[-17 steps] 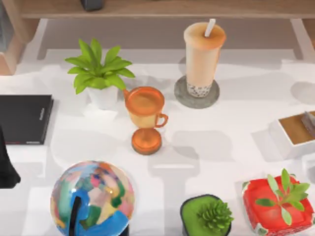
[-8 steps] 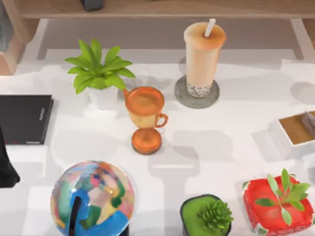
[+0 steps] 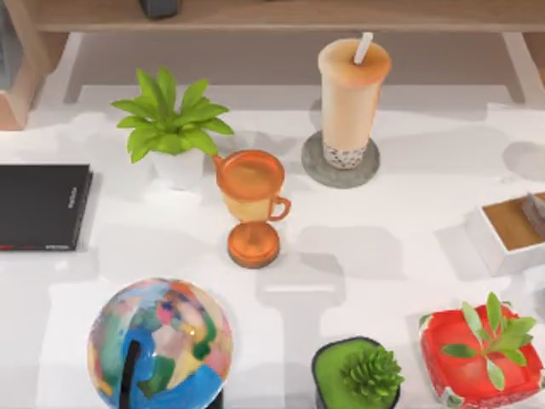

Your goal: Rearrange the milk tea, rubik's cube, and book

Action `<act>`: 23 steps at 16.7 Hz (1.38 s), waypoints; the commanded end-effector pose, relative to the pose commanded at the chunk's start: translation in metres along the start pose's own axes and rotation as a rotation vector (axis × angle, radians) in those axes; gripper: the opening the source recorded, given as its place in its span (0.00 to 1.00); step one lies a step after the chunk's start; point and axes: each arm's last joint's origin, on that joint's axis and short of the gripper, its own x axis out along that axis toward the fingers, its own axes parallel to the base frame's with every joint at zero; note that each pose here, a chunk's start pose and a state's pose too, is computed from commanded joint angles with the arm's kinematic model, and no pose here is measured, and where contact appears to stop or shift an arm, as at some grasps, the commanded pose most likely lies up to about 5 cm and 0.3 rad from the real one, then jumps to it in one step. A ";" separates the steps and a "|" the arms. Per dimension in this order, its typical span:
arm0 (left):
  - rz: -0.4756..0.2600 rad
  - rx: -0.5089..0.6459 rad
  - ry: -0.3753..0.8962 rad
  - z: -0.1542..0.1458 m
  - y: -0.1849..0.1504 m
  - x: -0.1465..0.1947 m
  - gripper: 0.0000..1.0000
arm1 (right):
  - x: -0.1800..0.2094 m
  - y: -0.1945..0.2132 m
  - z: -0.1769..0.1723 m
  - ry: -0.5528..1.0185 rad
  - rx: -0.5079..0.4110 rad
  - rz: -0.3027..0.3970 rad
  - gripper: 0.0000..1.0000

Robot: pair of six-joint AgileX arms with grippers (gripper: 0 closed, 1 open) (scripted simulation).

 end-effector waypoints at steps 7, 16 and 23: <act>0.060 0.062 0.347 0.113 0.033 0.066 1.00 | 0.000 0.000 0.000 0.000 0.000 0.000 1.00; 0.018 0.084 0.902 0.133 0.118 0.248 1.00 | 0.000 0.000 0.000 0.000 0.000 0.000 1.00; -0.076 0.062 1.223 0.048 0.172 0.337 1.00 | 0.000 0.000 0.000 0.000 0.000 0.000 1.00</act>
